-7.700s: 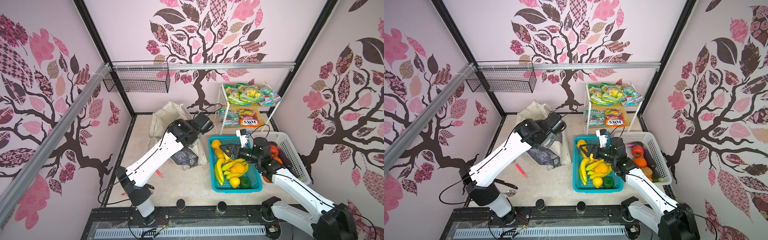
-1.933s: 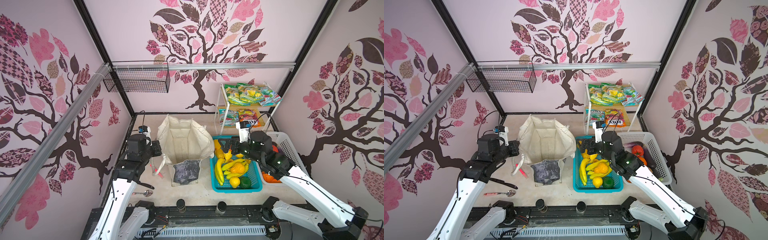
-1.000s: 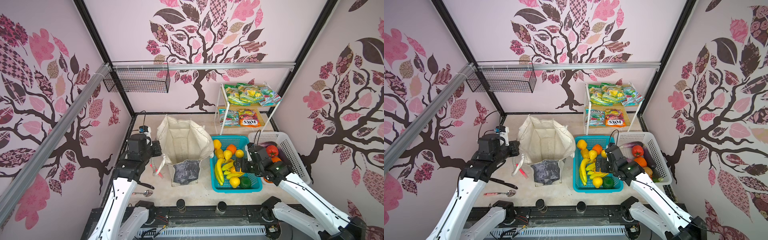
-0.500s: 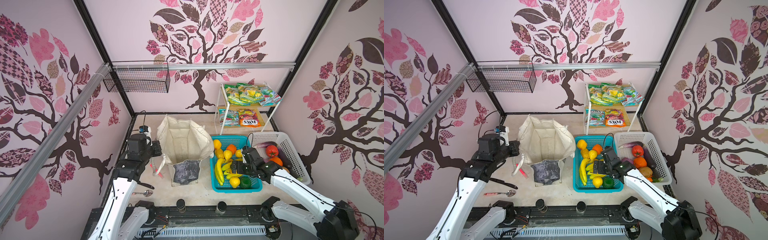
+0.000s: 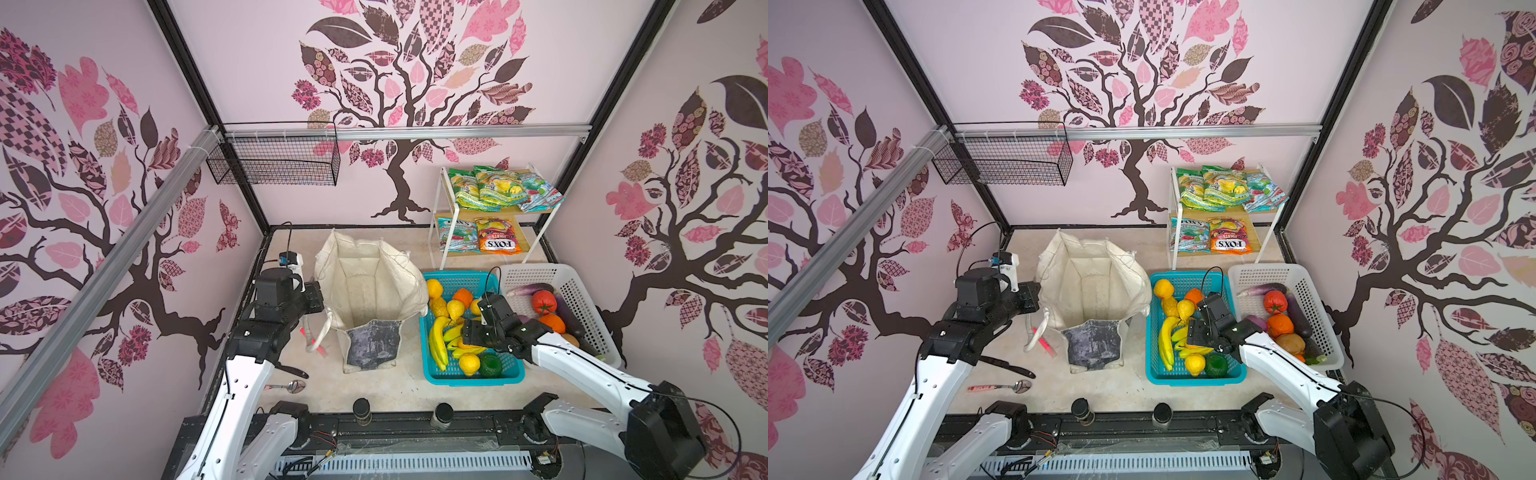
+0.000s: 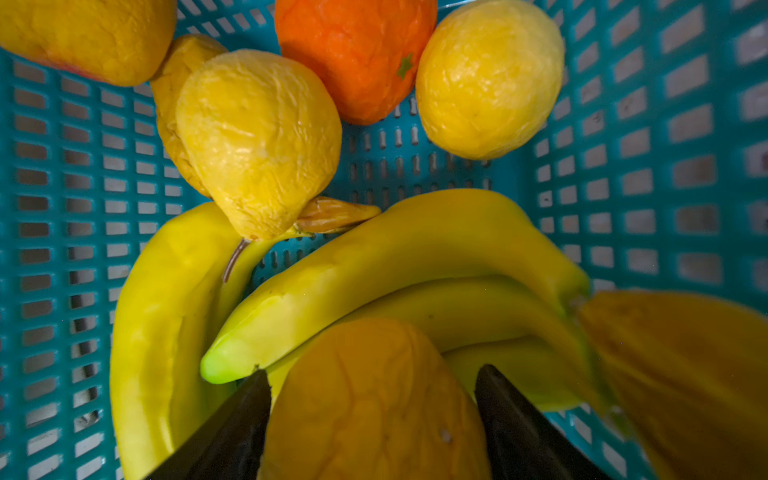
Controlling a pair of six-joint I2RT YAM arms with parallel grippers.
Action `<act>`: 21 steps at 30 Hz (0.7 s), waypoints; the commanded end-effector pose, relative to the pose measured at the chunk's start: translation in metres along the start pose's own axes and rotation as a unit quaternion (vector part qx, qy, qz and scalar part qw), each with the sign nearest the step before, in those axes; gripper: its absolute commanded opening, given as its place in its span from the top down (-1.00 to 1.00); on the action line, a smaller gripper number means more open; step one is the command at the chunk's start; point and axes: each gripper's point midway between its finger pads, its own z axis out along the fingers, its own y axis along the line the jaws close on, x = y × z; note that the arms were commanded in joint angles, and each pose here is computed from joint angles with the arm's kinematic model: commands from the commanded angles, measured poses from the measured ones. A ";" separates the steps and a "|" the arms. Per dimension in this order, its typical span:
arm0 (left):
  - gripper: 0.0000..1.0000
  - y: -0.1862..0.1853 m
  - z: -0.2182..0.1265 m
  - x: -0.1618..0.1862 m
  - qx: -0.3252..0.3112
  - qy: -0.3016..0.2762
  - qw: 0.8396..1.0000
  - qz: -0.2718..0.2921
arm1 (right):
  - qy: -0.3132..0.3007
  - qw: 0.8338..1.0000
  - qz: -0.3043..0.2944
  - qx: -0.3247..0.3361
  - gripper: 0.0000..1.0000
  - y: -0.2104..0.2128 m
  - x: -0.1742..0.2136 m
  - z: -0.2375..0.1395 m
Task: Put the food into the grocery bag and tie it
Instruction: 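Grasp a yellow mango in the teal basket with the right gripper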
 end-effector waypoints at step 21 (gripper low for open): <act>1.00 -0.001 0.004 0.005 0.011 0.001 1.000 0.004 | -0.135 0.988 -0.022 -0.077 -0.40 0.049 -0.090 -0.110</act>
